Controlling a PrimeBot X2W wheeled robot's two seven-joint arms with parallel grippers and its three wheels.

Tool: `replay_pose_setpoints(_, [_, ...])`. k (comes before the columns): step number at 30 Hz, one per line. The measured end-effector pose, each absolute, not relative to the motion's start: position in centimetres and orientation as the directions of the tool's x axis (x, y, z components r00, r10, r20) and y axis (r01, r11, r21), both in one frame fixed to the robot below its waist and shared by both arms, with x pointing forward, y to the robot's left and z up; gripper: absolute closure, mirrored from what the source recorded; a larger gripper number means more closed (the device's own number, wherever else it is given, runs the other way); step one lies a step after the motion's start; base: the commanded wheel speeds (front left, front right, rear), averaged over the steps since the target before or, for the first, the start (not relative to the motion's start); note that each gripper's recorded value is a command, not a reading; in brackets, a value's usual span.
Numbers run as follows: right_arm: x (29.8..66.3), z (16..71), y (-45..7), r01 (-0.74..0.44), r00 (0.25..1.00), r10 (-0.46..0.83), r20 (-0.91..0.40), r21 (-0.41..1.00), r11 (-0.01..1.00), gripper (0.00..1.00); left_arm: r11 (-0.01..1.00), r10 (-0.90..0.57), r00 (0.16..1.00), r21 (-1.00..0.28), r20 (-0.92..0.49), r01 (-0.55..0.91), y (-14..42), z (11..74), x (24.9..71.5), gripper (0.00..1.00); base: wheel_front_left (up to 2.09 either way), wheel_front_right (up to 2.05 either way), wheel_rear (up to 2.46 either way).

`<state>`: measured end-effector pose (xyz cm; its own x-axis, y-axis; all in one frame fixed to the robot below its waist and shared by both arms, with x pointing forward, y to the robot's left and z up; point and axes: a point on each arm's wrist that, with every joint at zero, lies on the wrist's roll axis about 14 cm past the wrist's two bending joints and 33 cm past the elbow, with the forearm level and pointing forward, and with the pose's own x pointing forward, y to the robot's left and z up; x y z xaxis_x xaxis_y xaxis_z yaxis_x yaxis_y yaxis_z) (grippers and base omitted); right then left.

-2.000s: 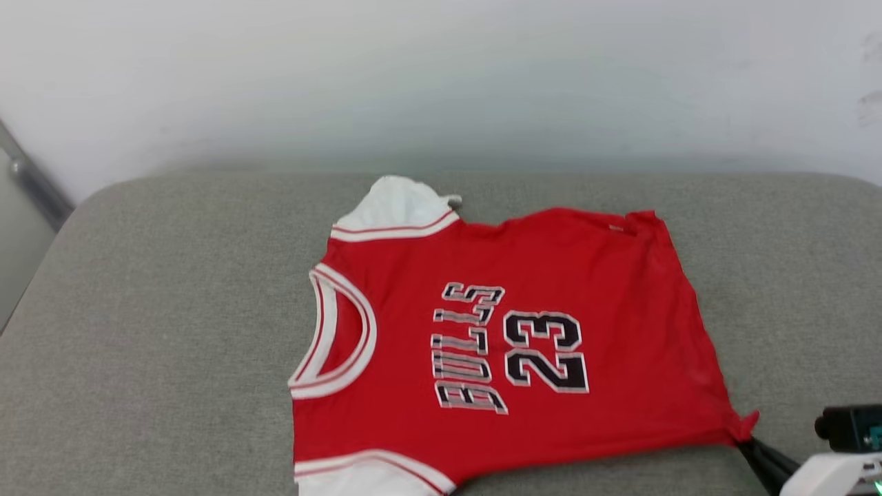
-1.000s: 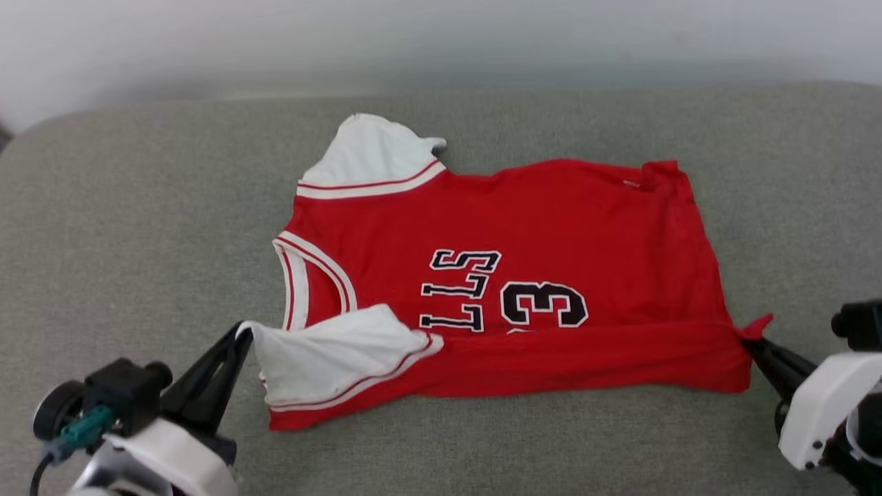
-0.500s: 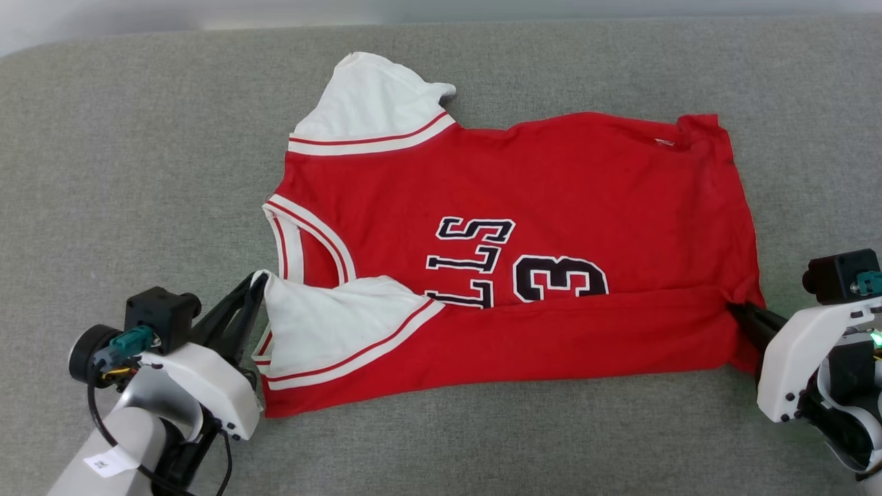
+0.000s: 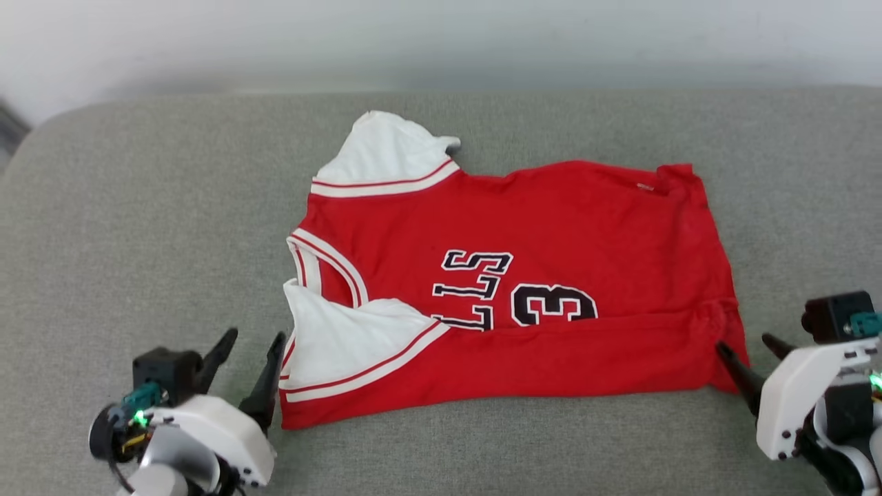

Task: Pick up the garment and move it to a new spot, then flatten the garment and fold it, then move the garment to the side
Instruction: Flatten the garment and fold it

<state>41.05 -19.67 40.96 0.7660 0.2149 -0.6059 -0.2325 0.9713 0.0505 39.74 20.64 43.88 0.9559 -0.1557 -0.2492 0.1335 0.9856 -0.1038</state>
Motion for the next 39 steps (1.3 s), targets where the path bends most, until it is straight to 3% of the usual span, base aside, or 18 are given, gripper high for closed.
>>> replay_pose_setpoints(6, [38.1, 42.4, -20.0, -0.149, 0.782, 0.188, -0.594, 0.114, 0.982, 0.0, 0.984, -0.12, 0.96, -0.155, -0.253, 0.082, 21.2, 45.6, 37.0, 0.0, 0.0, 0.0, 0.0])
replay_pose_setpoints(14, [36.2, 43.5, -20.0, -0.094, 0.811, 0.152, -0.564, 0.131, 0.987, 0.0, 0.978, -0.181, 0.881, -0.177, -0.437, 0.113, 18.9, 43.3, 33.6, 0.0, 0.0, 0.0, 0.0])
replay_pose_setpoints(35, [36.0, 42.2, -20.1, -0.046, 0.804, 0.122, -0.581, 0.144, 0.988, 0.0, 0.99, -0.139, 0.741, -0.063, -0.657, 0.129, 18.6, 36.7, 34.8, 0.0, 0.0, 0.0, 0.0])
replay_pose_setpoints(36, [36.1, 42.2, -20.1, -0.048, 0.805, 0.121, -0.581, 0.14, 0.989, 0.0, 0.988, -0.146, 0.728, -0.065, -0.67, 0.138, 18.5, 36.4, 34.6, 0.05, 0.0, 0.0, 0.0])
replay_pose_setpoints(37, [36.2, 42.3, -20.2, -0.051, 0.806, 0.12, -0.58, 0.133, 0.99, 0.0, 0.987, -0.154, 0.717, -0.067, -0.68, 0.148, 18.4, 36.1, 34.6, 0.49, 0.0, 0.0, 0.0])
replay_pose_setpoints(39, [36.4, 42.5, -20.3, -0.057, 0.809, 0.117, -0.575, 0.122, 0.991, 0.0, 0.982, -0.177, 0.703, -0.078, -0.688, 0.171, 18.0, 35.9, 34.5, 1.0, 0.0, 0.0, 0.0])
